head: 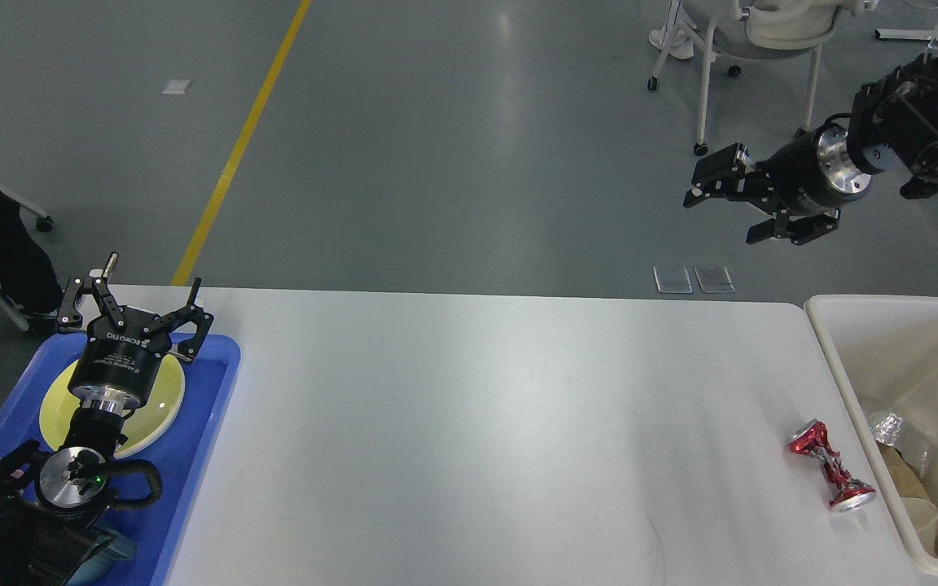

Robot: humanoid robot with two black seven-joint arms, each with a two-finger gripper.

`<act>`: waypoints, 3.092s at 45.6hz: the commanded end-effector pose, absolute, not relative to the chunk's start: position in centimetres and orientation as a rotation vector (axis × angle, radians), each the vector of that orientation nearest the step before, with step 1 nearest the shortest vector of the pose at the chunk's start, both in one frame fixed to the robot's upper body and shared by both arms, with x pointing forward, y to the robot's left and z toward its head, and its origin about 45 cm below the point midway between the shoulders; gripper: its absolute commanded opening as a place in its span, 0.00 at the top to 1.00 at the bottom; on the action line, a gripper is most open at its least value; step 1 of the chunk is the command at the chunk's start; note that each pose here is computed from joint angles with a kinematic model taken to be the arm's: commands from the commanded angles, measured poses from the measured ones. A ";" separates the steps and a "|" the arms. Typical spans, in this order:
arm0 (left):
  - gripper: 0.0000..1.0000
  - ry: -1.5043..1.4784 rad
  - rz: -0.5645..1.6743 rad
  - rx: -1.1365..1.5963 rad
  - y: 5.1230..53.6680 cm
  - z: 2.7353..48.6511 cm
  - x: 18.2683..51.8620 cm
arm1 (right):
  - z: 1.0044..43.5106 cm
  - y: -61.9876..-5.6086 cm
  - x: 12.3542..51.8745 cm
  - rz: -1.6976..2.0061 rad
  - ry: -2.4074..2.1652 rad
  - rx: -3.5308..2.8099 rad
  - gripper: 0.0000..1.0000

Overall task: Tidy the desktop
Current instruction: 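Lower the right gripper onto the red cup-like object and grasp it, then lift the red object and carry it over the white bin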

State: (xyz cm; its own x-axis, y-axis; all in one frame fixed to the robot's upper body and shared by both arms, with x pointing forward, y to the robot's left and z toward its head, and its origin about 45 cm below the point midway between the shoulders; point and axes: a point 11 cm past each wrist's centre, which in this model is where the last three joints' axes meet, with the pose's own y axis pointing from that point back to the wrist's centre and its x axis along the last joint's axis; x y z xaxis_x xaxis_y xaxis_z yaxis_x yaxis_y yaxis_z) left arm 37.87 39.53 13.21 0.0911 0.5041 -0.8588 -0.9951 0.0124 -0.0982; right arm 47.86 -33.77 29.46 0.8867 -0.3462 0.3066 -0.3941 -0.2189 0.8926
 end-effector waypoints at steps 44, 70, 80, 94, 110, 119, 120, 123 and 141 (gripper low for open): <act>0.03 0.739 1.353 -0.866 39.5 13.2 37.9 | 12.0 -43.7 30.2 0.060 -0.428 1.396 0.00; 0.03 0.740 1.352 -0.868 39.5 13.2 37.9 | 6.1 -48.1 27.7 0.177 -0.454 1.313 0.00; 0.03 0.740 1.353 -0.868 39.5 13.2 37.9 | 4.6 -47.8 27.0 0.210 -0.439 1.307 0.30; 0.03 0.740 1.353 -0.868 39.5 13.2 37.9 | 4.4 -47.0 27.2 0.214 -0.432 1.320 1.00; 0.03 0.740 1.353 -0.868 39.5 13.2 37.9 | 6.9 -47.1 29.4 0.224 -0.486 1.325 1.00; 0.03 0.740 1.351 -0.867 39.5 13.2 37.9 | 13.2 -44.1 33.6 0.203 -0.550 1.473 1.00; 0.03 0.740 1.351 -0.867 39.5 13.2 37.9 | 14.2 -43.5 34.2 0.193 -0.553 1.491 1.00; 0.03 0.740 1.352 -0.868 39.5 13.2 37.9 | 16.9 -41.7 35.3 0.148 -0.545 1.553 1.00; 0.03 0.739 1.352 -0.868 39.5 13.3 37.9 | 28.1 -29.3 35.9 0.012 -0.302 1.872 1.00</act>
